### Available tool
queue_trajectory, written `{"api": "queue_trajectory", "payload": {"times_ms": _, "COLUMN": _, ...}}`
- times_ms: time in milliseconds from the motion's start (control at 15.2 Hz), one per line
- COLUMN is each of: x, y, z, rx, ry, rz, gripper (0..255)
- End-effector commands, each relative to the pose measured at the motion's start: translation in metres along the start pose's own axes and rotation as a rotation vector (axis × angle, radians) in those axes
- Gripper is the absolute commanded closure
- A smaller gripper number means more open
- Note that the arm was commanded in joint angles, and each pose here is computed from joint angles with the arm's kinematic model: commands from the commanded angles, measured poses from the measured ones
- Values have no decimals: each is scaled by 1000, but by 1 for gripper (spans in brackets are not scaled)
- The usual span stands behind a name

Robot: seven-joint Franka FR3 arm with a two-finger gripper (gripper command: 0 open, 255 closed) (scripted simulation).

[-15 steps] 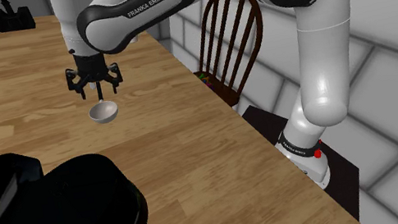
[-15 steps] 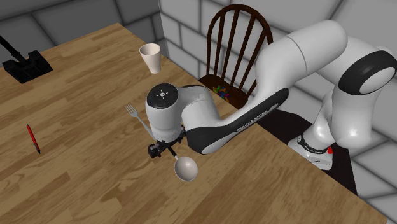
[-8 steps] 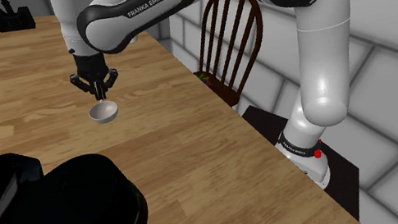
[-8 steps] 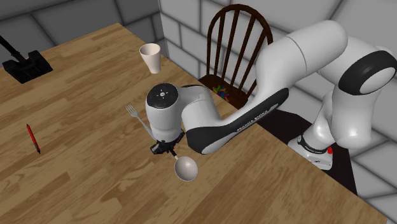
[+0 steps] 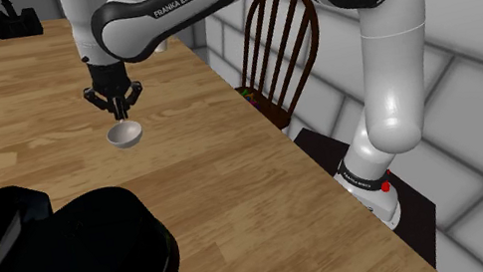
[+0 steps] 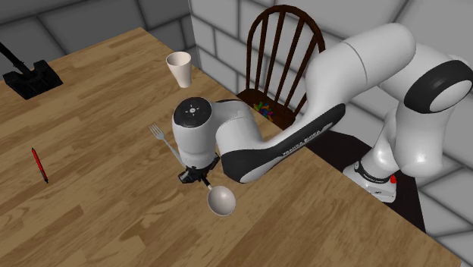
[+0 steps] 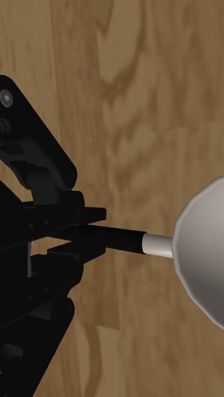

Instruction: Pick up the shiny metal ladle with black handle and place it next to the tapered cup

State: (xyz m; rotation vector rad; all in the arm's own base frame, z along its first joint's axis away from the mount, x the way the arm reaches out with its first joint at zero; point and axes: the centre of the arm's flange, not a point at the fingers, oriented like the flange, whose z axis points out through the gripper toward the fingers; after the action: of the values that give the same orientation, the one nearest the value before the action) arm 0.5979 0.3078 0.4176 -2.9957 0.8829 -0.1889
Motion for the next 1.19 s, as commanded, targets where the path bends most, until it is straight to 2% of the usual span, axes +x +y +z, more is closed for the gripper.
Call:
{"api": "queue_trajectory", "payload": {"times_ms": 0, "x": 1, "y": 1, "z": -9, "rx": 0, "ry": 0, "rz": 0, "gripper": 255}}
{"api": "queue_trajectory", "payload": {"times_ms": 1122, "x": 11, "y": -4, "z": -98, "rx": 0, "ry": 0, "rz": 0, "gripper": 255}}
